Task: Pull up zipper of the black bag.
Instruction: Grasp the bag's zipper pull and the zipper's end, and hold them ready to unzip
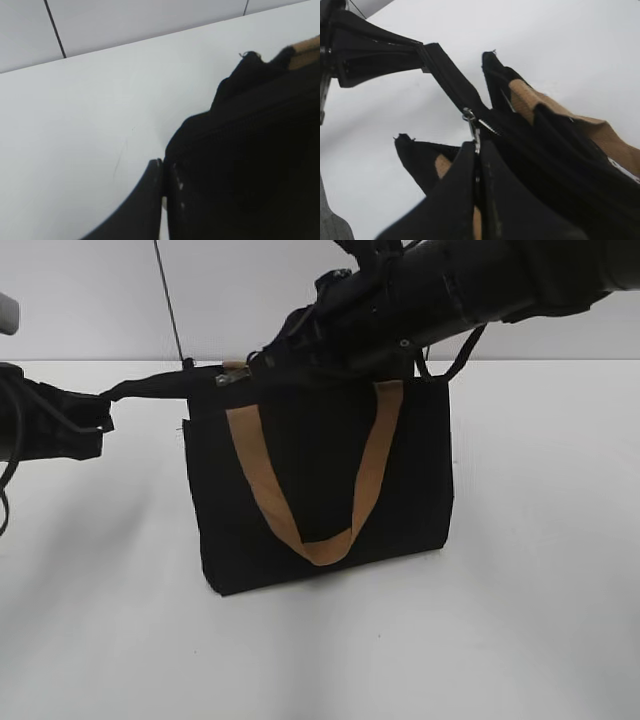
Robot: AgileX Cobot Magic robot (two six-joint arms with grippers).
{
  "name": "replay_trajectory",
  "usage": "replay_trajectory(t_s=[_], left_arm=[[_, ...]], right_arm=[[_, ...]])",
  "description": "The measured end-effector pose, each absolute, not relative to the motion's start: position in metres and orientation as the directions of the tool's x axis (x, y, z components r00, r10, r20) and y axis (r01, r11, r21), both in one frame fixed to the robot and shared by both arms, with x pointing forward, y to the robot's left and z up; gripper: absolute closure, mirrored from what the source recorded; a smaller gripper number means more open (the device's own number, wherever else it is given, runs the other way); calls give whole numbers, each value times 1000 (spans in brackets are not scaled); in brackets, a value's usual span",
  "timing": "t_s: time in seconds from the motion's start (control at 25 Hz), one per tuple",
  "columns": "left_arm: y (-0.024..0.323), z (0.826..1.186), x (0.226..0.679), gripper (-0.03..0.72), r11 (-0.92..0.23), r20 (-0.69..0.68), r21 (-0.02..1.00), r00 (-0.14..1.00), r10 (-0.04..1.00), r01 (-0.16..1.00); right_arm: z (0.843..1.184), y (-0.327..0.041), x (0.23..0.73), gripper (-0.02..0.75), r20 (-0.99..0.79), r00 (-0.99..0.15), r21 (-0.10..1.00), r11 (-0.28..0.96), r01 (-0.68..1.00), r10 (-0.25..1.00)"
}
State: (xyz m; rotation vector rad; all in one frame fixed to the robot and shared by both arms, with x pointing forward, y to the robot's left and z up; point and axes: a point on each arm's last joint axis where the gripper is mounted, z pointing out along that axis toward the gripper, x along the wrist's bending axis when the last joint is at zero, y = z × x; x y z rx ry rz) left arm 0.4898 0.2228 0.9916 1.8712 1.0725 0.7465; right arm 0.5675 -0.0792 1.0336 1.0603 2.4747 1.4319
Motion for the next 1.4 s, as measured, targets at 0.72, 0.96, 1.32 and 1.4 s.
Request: replay_trajectory(t_s=[0.72, 0.96, 1.32, 1.4], left_arm=[[224, 991, 490, 698, -283, 82, 866, 442, 893, 411], [223, 991, 490, 698, -280, 80, 871, 446, 892, 404], [223, 992, 490, 696, -205, 17, 879, 402, 916, 430], [220, 992, 489, 659, -197, 5, 877, 401, 916, 438]], right_arm=[[1026, -176, 599, 738, 373, -577, 665, 224, 712, 726], [1026, -196, 603, 738, 390, -548, 647, 203, 735, 740], [1031, -197, 600, 732, 382, -558, 656, 210, 725, 736], [1036, -198, 598, 682, 370, -566, 663, 218, 716, 736]])
